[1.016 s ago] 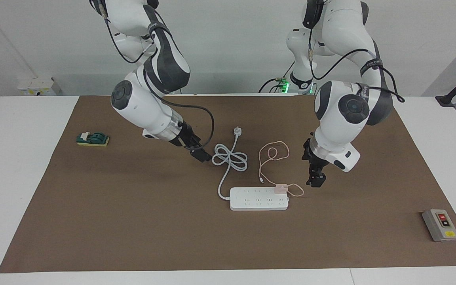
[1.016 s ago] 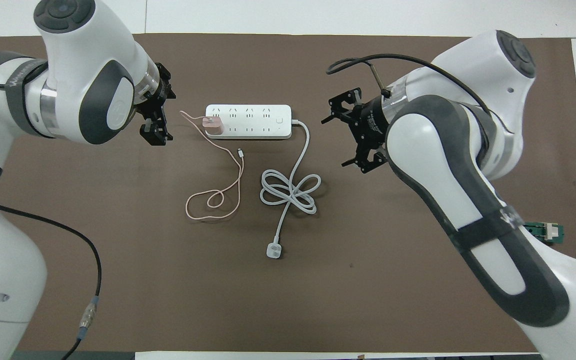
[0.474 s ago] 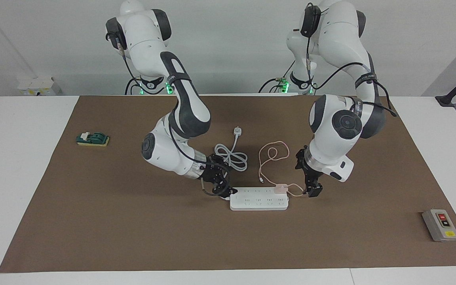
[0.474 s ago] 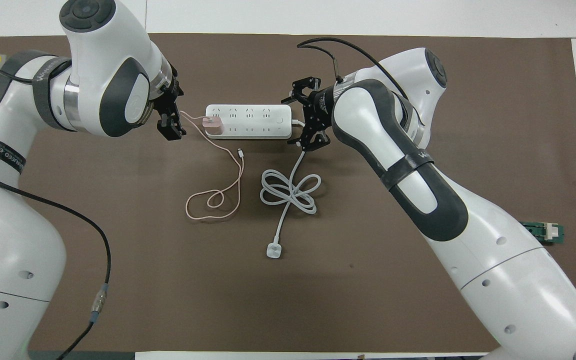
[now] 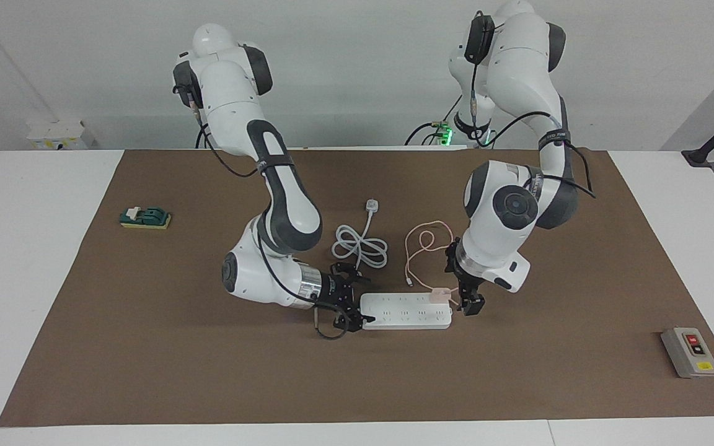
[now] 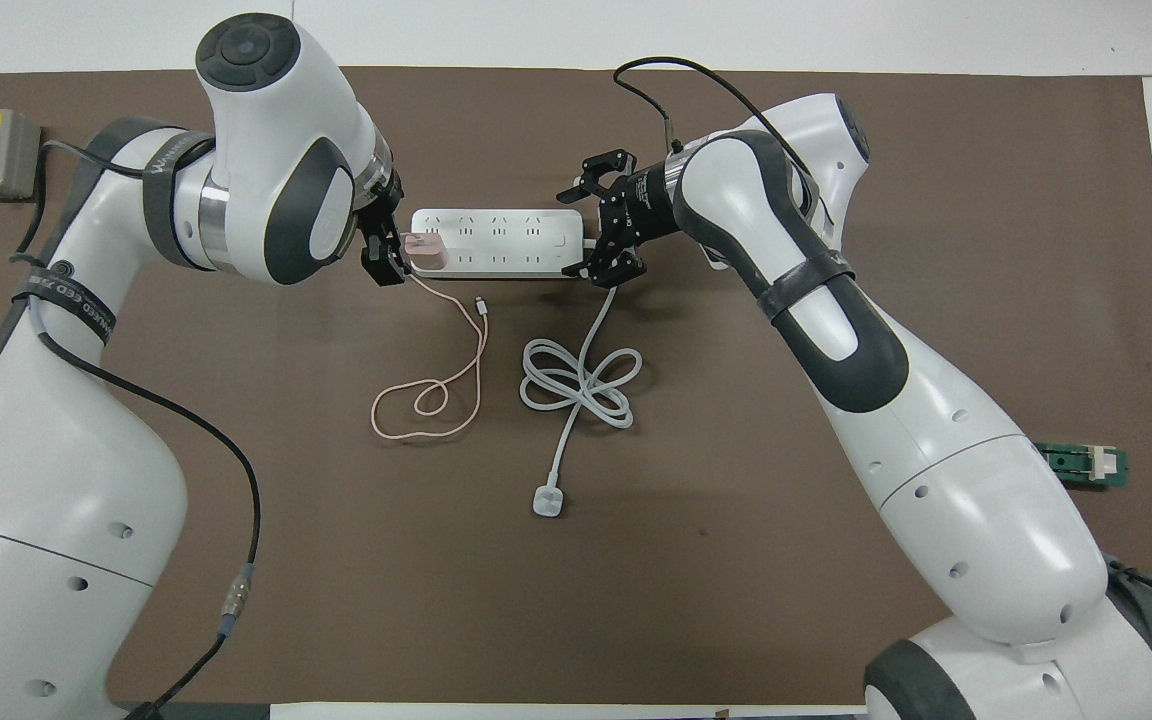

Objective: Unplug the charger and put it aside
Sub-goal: 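Grasp the pink charger with the left gripper while the right gripper holds the strip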

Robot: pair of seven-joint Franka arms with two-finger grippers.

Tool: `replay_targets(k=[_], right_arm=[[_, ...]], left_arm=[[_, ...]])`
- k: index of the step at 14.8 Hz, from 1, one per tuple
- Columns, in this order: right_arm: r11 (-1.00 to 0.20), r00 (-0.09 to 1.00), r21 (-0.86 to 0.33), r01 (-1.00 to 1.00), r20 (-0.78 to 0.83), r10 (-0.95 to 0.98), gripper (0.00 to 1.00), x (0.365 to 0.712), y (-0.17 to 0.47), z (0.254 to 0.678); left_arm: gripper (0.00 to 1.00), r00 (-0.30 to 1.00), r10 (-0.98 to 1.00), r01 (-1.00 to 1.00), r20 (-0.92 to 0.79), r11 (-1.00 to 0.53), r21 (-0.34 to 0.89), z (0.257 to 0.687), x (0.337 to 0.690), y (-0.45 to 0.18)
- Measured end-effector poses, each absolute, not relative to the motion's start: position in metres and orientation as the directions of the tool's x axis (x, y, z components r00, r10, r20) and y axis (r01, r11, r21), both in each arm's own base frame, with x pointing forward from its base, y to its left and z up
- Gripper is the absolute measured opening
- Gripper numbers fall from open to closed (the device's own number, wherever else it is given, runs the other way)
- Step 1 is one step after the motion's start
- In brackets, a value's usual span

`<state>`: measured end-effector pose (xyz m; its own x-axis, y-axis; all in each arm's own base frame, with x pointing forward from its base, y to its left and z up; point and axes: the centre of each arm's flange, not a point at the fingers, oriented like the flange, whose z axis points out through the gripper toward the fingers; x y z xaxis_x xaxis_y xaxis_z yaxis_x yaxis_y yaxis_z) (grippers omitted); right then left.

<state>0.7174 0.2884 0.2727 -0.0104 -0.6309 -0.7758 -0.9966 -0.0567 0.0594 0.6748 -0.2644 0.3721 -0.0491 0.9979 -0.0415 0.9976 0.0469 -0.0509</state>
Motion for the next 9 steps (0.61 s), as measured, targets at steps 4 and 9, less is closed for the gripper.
replay_targets(k=[4,9], right_arm=[[-0.066,0.012,0.037,-0.997,-0.783,-0.621,1.00,0.725,0.300,0.268],[-0.065,0.021,0.025,-0.998,-0.786,-0.618,1.00,0.732,0.303,0.261]], left_arm=[[1.00,-0.053,0.997,0.998,-0.047,0.051,-0.033,0.353,0.676,-0.264],[1.00,-0.046,0.998,0.998,-0.047,0.045,-0.031,0.343,0.674,-0.270]])
